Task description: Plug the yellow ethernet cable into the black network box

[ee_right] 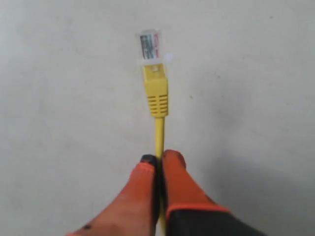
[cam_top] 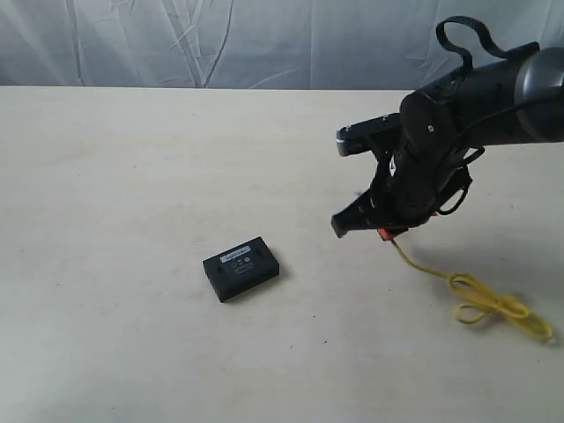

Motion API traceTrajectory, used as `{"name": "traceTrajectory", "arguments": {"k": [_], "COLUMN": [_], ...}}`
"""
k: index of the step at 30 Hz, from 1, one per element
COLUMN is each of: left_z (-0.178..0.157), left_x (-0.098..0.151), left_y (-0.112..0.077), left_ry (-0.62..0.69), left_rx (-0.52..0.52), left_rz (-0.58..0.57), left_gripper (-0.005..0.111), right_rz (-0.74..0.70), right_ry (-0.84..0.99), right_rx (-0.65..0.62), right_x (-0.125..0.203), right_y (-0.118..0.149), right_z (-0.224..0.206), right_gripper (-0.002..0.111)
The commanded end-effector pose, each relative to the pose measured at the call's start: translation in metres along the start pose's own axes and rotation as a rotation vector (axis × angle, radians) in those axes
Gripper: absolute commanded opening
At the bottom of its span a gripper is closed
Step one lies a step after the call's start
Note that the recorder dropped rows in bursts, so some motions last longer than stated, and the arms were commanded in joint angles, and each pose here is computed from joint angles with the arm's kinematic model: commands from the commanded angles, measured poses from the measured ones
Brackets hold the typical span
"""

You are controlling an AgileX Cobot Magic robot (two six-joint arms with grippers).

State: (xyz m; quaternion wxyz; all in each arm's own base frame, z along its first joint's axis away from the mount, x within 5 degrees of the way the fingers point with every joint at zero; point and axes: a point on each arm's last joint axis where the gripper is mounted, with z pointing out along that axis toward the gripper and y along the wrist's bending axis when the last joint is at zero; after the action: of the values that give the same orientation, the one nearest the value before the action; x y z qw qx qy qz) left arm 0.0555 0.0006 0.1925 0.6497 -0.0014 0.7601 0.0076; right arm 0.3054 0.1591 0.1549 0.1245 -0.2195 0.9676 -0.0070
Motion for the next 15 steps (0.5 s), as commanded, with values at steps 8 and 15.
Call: {"name": "traceTrajectory", "arguments": {"k": [8,15], "left_z": [0.0,0.0], "left_x": [0.0,0.0], "left_y": [0.0,0.0], "left_ry": [-0.012,-0.012], "left_rx": [-0.001,-0.001], "left_rz": [-0.004,-0.004], "left_gripper": [0.0,0.0], "right_rz": [-0.307,-0.394], "right_ry": [0.118,-0.039], "right_rx": [-0.099,-0.132], "right_x": [0.033,0.029], "right_y": [0.019,0.06], "right_z": [0.005,-0.001], "right_gripper": [0.0,0.0]}}
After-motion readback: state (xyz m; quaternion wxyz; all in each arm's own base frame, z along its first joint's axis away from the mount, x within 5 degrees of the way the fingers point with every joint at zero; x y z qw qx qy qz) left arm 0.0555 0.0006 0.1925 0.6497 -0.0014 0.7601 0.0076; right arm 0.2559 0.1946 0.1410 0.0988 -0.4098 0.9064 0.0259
